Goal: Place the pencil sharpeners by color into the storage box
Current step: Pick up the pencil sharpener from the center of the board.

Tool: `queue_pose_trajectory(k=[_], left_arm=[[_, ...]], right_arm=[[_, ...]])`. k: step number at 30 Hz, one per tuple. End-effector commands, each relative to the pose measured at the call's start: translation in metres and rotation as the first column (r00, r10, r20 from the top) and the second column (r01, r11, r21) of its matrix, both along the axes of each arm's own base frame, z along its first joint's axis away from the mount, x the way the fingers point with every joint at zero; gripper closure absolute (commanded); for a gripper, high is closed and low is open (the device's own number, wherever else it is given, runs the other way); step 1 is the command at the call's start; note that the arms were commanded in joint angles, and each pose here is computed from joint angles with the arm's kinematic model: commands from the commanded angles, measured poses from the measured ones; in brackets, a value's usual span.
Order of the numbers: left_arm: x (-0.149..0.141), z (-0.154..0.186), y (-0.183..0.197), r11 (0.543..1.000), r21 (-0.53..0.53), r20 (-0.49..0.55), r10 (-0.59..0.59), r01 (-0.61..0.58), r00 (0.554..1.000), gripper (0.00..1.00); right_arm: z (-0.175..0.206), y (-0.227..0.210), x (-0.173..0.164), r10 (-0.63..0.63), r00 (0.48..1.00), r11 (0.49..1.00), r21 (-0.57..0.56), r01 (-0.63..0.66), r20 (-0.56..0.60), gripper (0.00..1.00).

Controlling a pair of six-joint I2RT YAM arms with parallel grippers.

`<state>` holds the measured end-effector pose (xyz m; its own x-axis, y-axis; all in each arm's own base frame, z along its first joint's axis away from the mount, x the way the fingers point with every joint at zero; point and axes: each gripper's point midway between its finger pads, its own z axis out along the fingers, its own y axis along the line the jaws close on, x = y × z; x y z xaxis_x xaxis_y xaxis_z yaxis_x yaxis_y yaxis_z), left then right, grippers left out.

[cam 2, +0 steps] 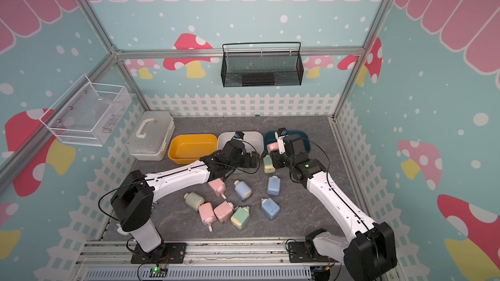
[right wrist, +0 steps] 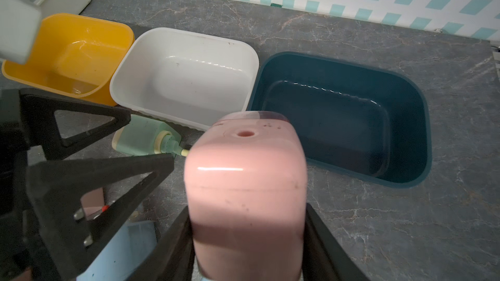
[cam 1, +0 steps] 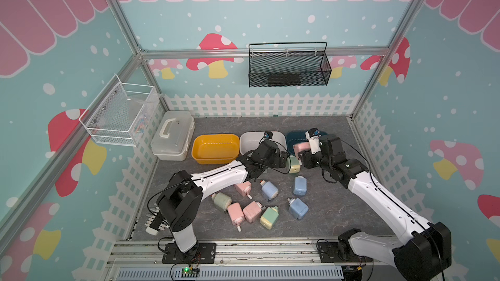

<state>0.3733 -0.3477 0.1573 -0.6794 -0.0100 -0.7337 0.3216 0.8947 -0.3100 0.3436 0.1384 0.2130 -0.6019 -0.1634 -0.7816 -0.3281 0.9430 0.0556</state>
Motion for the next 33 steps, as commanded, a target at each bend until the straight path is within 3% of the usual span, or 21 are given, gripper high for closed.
queue_pose_trajectory(k=[1, 6, 11, 18, 21, 33], left_arm=[[0.003, -0.006, -0.007, 1.0, -0.001, -0.053, 0.005, -0.005, 0.999, 0.01], [0.007, -0.004, -0.023, 1.0, -0.013, -0.045, -0.005, 0.005, 0.999, 0.01], [0.019, -0.009, -0.029, 1.0, 0.015, -0.028, 0.012, -0.012, 1.0, 0.01], [0.035, -0.018, -0.042, 0.998, 0.068, -0.027, 0.002, 0.0, 1.0, 0.01], [0.042, -0.02, -0.044, 0.995, 0.098, -0.018, 0.01, -0.008, 1.0, 0.01], [0.078, -0.035, -0.054, 0.982, 0.181, -0.011, 0.048, -0.045, 0.999, 0.01]], right_arm=[[0.027, 0.006, 0.021, 0.069, 0.993, 0.998, 0.006, -0.07, 0.094, 1.0], [0.025, 0.0, 0.039, 0.132, 0.989, 0.991, 0.02, -0.134, 0.067, 1.0], [0.015, -0.034, 0.061, 0.024, 1.0, 1.0, 0.008, -0.024, -0.01, 1.0], [-0.001, -0.074, 0.08, -0.134, 0.986, 0.979, -0.169, 0.116, -0.099, 1.0], [-0.007, -0.08, 0.088, -0.156, 0.981, 0.972, -0.195, 0.132, -0.114, 1.0], [-0.04, -0.098, 0.106, -0.19, 0.939, 0.976, -0.16, 0.149, -0.287, 1.0]])
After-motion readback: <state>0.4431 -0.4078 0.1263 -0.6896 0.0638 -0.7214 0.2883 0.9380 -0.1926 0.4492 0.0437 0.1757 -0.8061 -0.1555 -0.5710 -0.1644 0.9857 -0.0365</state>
